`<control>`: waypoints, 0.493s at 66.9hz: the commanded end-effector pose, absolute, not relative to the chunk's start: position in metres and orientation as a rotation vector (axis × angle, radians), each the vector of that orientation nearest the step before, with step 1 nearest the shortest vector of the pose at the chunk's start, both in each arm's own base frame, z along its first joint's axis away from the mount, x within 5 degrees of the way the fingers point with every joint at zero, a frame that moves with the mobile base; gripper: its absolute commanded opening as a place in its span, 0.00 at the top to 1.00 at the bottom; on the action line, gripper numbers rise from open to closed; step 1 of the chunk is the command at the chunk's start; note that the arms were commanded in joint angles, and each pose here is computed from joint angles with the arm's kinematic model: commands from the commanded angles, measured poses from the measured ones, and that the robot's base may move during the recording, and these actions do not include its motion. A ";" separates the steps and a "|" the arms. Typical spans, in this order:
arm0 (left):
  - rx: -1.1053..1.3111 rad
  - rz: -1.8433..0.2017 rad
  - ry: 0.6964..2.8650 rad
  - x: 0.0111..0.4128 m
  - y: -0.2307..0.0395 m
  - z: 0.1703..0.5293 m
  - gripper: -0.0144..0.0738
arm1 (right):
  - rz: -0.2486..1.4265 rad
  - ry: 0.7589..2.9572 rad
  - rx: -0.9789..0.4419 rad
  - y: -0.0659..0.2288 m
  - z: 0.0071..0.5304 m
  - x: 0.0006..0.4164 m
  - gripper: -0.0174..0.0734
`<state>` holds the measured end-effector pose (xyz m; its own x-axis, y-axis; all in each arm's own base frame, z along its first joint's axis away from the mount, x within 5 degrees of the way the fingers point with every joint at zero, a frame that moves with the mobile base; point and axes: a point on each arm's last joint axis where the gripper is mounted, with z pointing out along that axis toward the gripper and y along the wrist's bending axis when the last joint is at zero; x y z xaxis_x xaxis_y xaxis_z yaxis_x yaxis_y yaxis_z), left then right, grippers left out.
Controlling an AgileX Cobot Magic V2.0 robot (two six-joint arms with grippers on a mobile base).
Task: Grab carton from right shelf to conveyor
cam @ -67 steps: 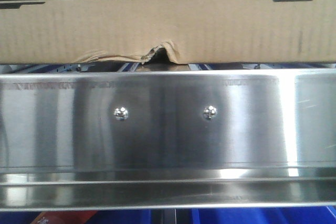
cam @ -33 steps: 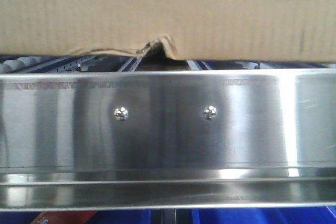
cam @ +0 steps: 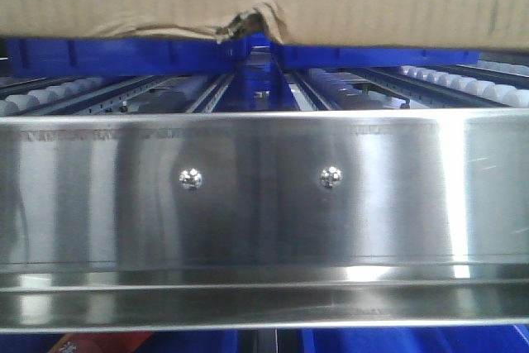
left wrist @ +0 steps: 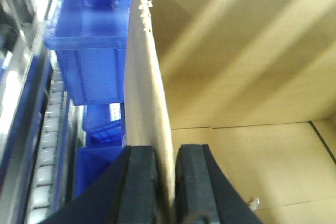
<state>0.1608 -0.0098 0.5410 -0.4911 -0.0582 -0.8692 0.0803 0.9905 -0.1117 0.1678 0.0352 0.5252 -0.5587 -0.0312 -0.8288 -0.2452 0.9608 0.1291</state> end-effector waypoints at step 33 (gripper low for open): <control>0.016 -0.259 1.926 0.101 -0.017 0.550 0.86 | 0.258 1.974 -0.180 0.027 0.536 0.106 0.89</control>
<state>0.1132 -0.0126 0.5470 -0.4249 -0.0816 -0.9016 0.0976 0.9860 -0.1353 0.1118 0.0278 0.5293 -0.4877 -0.0212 -0.8728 -0.2405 0.9643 0.1110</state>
